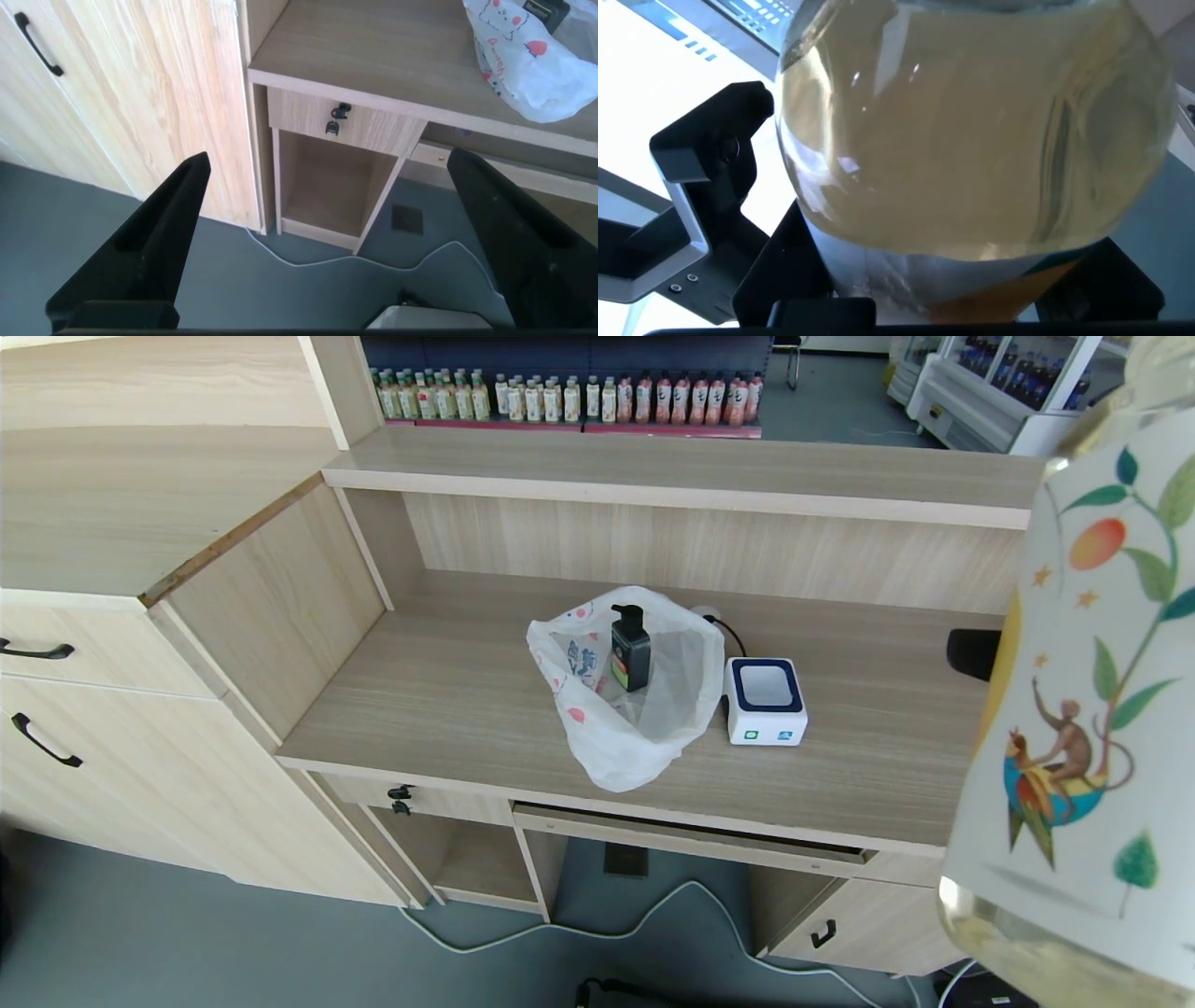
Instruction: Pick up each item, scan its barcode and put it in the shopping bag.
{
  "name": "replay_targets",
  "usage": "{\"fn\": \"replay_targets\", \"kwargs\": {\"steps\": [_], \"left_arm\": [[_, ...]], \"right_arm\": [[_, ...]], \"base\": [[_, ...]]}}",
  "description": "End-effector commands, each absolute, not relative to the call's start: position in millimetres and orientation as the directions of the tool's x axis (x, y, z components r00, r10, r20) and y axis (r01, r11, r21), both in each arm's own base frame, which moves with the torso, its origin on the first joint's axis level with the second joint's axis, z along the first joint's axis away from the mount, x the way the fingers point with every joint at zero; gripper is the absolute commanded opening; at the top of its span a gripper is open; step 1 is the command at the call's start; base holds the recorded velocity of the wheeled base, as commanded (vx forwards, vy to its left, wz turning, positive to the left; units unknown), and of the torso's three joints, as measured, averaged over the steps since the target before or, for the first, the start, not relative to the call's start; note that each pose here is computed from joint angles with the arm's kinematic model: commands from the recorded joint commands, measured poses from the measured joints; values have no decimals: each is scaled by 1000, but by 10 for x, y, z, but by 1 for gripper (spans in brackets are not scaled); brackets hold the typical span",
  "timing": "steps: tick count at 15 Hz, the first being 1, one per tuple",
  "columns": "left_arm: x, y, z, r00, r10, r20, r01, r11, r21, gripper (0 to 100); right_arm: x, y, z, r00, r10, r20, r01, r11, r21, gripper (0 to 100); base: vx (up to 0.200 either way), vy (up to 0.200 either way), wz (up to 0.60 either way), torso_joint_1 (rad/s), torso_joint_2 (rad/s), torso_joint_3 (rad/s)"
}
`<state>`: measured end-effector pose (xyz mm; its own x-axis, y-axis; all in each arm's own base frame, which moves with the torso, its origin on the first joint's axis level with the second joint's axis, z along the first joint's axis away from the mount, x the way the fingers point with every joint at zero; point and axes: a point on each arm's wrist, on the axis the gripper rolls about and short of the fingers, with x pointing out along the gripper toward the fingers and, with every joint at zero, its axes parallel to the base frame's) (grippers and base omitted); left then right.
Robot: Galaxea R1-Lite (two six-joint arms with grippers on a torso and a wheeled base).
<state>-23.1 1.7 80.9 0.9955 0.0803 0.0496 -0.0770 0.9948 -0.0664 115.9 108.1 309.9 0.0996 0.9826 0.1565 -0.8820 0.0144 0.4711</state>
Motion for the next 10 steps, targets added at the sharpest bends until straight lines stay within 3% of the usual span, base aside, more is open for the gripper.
{"fn": "replay_targets", "kwargs": {"steps": [1, 10], "left_arm": [[-231, 18, 809, 995, 81, 50, -78, 995, -67, 100], [-231, 18, 809, 995, 81, 50, -78, 995, -67, 100]], "right_arm": [[1171, 1092, 3085, 100, 983, 151, -879, 16, 477, 0], [1171, 1089, 3076, 103, 983, 148, -878, 20, 477, 0]], "base": [[0, 0, 0, 0, 0, 0], [0, 0, 0, 0, 0, 0]]}}
